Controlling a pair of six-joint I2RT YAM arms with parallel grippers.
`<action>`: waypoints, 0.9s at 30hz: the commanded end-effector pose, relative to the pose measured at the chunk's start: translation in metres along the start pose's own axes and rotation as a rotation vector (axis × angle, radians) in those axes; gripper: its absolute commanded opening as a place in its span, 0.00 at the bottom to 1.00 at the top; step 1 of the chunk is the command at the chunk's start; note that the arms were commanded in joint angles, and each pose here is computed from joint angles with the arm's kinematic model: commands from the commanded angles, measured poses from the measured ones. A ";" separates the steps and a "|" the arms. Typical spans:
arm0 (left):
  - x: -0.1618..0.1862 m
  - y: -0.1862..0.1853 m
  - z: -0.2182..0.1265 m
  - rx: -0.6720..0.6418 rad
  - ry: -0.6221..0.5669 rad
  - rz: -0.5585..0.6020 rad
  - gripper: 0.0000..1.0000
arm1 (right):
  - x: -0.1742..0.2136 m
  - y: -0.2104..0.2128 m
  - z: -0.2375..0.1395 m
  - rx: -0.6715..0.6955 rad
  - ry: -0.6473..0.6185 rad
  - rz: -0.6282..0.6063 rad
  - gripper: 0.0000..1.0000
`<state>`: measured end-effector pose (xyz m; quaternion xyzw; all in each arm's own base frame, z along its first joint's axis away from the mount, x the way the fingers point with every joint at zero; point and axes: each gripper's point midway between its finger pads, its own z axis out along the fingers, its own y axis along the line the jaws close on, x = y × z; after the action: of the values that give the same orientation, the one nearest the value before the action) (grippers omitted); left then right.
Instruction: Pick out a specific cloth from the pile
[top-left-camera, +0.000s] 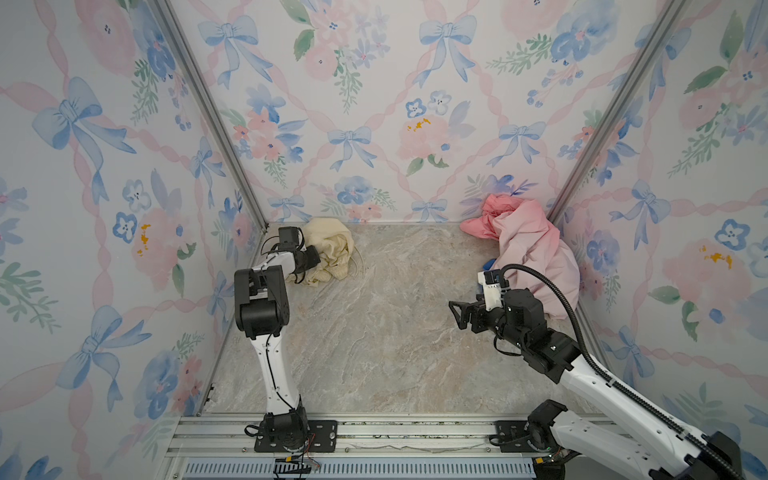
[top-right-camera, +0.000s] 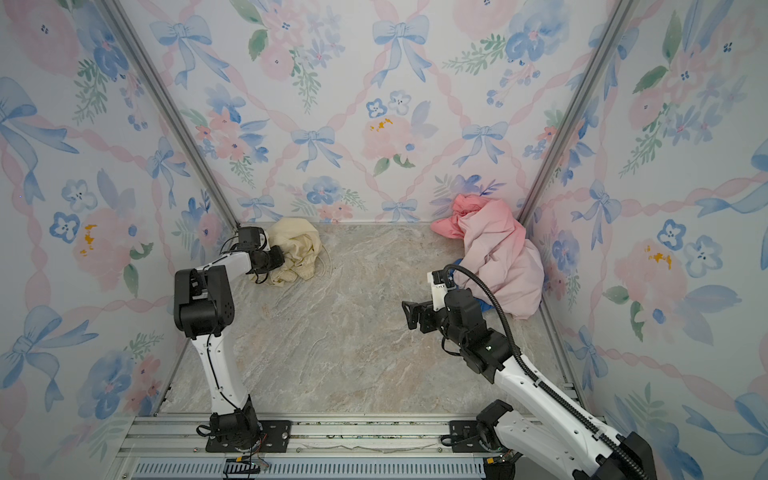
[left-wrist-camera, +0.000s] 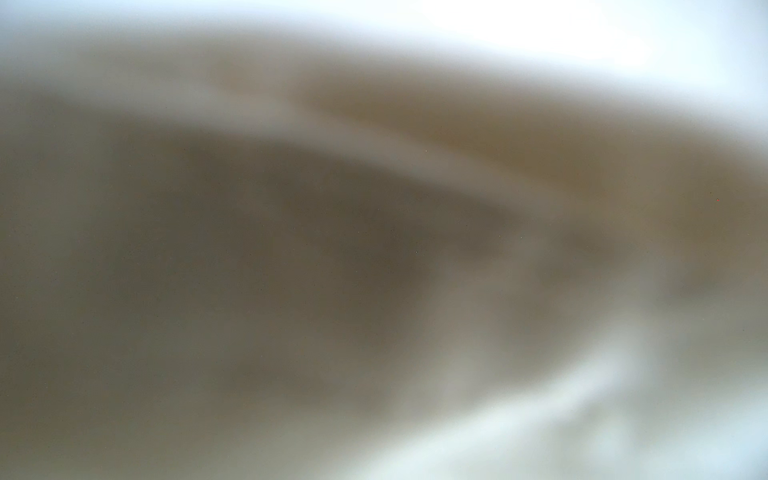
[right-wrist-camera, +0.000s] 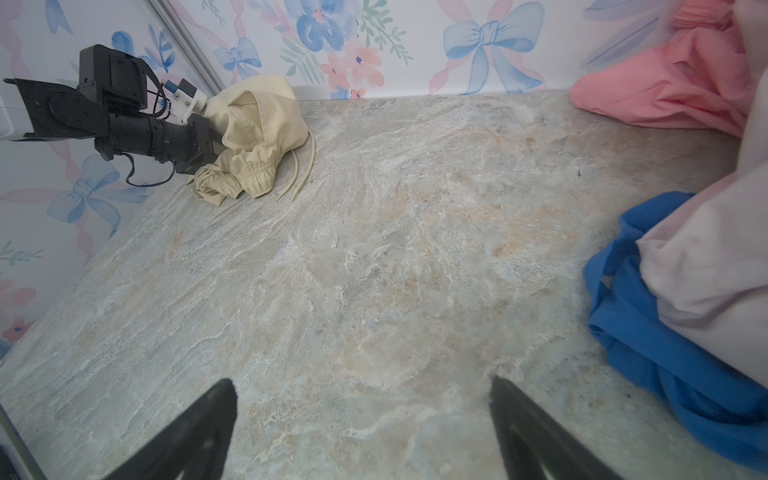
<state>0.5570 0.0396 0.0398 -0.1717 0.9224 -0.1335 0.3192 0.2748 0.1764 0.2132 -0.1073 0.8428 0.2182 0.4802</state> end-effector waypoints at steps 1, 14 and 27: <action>0.032 0.009 0.020 -0.008 0.118 0.002 0.00 | 0.015 -0.008 -0.004 0.038 0.031 0.012 0.97; 0.005 -0.001 0.015 -0.005 0.056 0.085 0.30 | 0.014 -0.009 0.002 0.041 0.030 0.021 0.97; -0.026 -0.016 -0.036 -0.026 -0.047 0.166 0.66 | 0.009 -0.014 0.002 0.059 0.001 0.025 0.97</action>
<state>0.5642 0.0390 0.0696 -0.1078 0.9277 -0.1040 0.3421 0.2751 0.1697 0.2024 -0.0933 0.8517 0.2041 0.4735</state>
